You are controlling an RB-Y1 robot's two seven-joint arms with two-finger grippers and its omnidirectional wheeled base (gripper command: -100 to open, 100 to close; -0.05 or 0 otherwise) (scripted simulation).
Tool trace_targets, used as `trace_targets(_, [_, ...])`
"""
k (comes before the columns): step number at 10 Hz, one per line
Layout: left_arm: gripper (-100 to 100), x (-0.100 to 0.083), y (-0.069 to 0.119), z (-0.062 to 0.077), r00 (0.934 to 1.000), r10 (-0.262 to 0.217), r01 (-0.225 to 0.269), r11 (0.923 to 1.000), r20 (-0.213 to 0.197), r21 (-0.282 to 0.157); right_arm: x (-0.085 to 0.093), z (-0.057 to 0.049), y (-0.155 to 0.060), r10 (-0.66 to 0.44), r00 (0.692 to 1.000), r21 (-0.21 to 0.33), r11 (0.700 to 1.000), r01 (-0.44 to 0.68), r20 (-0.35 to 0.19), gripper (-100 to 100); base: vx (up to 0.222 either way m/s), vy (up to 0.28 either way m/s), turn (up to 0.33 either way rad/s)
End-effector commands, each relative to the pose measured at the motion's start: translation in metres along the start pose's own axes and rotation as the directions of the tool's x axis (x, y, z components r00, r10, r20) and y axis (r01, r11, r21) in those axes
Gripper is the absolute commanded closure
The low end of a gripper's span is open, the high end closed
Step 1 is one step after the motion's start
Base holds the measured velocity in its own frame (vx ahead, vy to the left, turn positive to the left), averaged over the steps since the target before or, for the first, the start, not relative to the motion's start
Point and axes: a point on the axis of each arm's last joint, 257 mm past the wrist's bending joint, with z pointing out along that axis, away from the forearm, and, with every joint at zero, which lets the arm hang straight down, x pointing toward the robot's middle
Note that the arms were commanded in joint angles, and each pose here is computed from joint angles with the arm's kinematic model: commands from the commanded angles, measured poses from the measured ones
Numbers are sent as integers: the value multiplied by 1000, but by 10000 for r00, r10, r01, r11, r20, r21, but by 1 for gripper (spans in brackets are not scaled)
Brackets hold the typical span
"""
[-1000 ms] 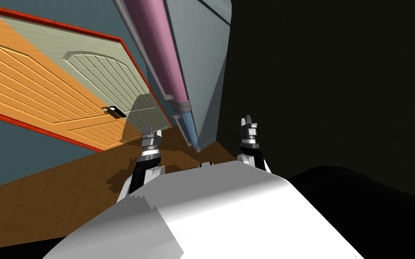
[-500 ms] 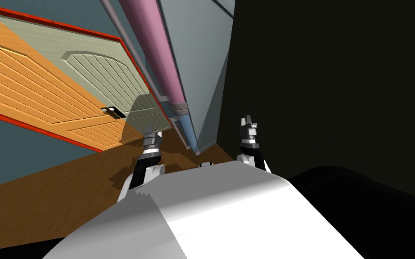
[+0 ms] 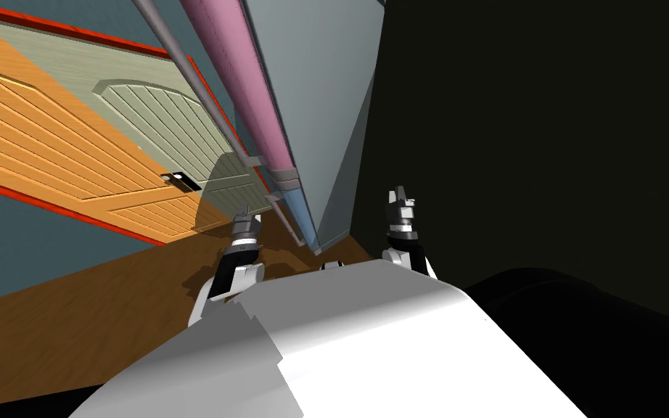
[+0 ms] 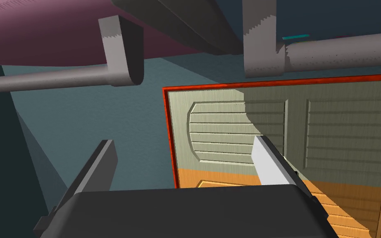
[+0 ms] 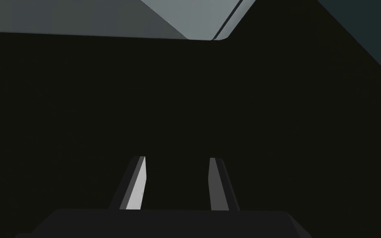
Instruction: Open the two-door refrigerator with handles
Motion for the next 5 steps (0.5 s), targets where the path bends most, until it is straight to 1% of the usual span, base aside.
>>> trace_targets(1, [-100,-5,14,2,9999,75,-72,9988,69,-475,0,0,0,0,10000,0,10000,0,0,0,121,-82,44])
trace_targets(3, [-100,-9,25,4,9998,103,-90,9963,151,-856,0,0,0,0,10000,-1,10000,0,0,0,115,-73,42])
trace_targets(5, [-100,-13,38,5,9996,88,-53,9918,269,-1274,0,0,0,0,10000,0,10000,0,0,0,147,-73,51])
